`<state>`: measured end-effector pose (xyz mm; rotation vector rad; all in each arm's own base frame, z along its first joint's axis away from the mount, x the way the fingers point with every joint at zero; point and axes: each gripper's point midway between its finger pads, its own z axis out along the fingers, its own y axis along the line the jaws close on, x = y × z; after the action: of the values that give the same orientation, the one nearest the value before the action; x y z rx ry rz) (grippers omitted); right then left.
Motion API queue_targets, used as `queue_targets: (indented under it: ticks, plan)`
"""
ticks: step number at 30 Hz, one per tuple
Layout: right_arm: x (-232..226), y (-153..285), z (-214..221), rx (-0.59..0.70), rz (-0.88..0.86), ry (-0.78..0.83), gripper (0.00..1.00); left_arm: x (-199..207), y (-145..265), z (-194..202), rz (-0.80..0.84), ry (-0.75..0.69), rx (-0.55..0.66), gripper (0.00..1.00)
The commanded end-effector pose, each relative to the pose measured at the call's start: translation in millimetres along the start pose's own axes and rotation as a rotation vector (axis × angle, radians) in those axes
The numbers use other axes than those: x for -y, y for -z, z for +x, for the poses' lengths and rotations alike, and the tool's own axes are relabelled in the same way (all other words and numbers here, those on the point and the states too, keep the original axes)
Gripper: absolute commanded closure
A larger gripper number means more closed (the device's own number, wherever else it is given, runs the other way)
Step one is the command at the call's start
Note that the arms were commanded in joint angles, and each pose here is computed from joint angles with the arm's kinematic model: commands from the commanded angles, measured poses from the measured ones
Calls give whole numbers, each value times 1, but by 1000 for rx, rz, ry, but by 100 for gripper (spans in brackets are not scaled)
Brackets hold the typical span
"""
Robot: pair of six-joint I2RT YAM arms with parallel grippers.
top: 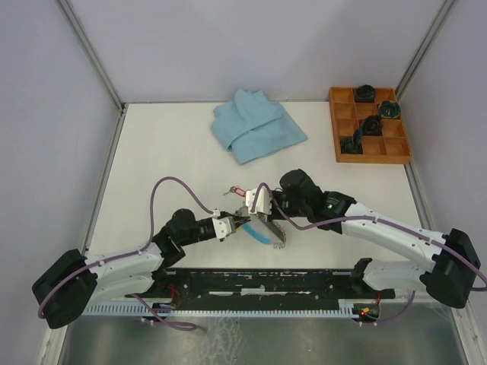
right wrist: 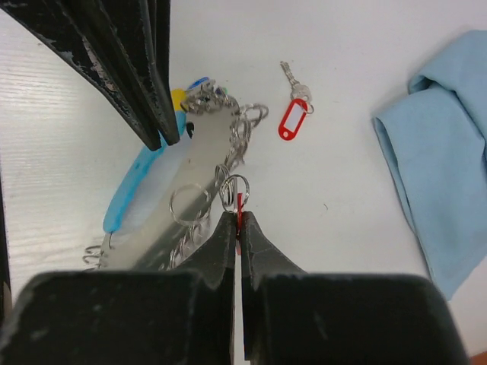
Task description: Put the keys on the keyring
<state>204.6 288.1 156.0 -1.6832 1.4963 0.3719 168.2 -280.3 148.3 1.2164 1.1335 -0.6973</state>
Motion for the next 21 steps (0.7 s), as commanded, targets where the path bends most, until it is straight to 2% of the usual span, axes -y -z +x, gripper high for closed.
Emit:
queue_targets:
  ticks: [1,9,21]
  plan:
    - [19,10,-19,80,79,48,100,-16,-7,-15,-69,39,39,84]
    - [14,8,-20,91,46,88,99,-21,-15,-20,-85,93,47,67]
    - [7,8,-23,117,4,158,99,-31,-32,-25,-64,63,43,64]
